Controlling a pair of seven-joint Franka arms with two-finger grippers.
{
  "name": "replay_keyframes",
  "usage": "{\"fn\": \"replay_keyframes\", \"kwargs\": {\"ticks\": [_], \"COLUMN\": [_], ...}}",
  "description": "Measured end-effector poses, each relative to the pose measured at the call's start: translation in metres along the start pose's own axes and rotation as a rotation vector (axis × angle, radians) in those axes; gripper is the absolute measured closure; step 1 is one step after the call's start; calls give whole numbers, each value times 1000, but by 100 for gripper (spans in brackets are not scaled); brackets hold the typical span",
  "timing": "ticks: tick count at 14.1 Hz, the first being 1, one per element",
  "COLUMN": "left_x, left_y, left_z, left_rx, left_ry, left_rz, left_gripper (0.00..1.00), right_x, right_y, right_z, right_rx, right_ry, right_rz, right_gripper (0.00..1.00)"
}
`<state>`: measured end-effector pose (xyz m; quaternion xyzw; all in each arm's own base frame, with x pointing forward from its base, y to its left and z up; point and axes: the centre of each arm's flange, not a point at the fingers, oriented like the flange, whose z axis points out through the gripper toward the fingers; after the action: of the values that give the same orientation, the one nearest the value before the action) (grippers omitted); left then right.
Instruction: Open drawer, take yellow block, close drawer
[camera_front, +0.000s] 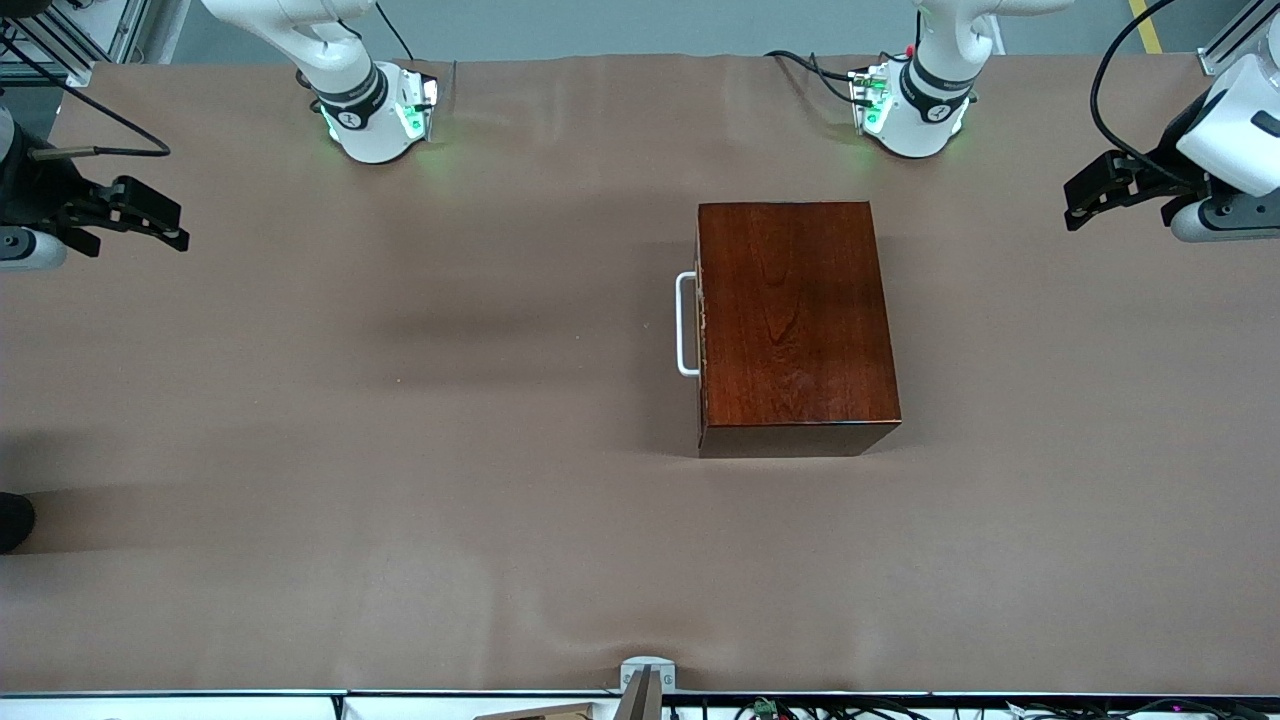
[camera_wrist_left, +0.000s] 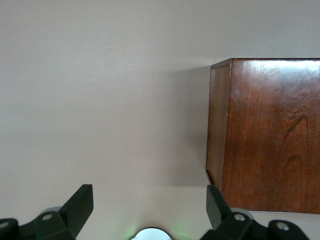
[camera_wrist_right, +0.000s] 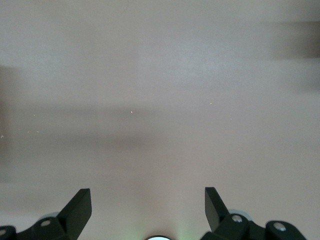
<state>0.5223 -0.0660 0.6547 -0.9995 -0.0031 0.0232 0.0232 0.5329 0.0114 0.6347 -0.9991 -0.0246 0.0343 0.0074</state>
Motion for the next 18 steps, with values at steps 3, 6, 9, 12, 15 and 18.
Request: {"fn": "replay_keyframes", "kwargs": {"ticks": [3, 6, 9, 12, 15, 18], "left_x": [0, 3, 14, 17, 15, 10], "left_y": [0, 4, 35, 122, 244, 361], "left_z": [0, 4, 14, 38, 71, 130], "left_rx": [0, 1, 1, 2, -10, -55], "left_ry": [0, -7, -20, -50, -43, -9], "left_rz": [0, 7, 64, 170, 163, 94], "left_gripper": [0, 0, 0, 0, 0, 0], "right_x": [0, 0, 0, 0, 0, 0], "right_y": [0, 0, 0, 0, 0, 0], "right_z": [0, 0, 0, 1, 1, 1], "right_rx": [0, 0, 0, 0, 0, 0], "right_ry": [0, 0, -1, -1, -2, -3], "right_rz": [0, 0, 0, 0, 0, 0], "right_gripper": [0, 0, 0, 0, 0, 0]}}
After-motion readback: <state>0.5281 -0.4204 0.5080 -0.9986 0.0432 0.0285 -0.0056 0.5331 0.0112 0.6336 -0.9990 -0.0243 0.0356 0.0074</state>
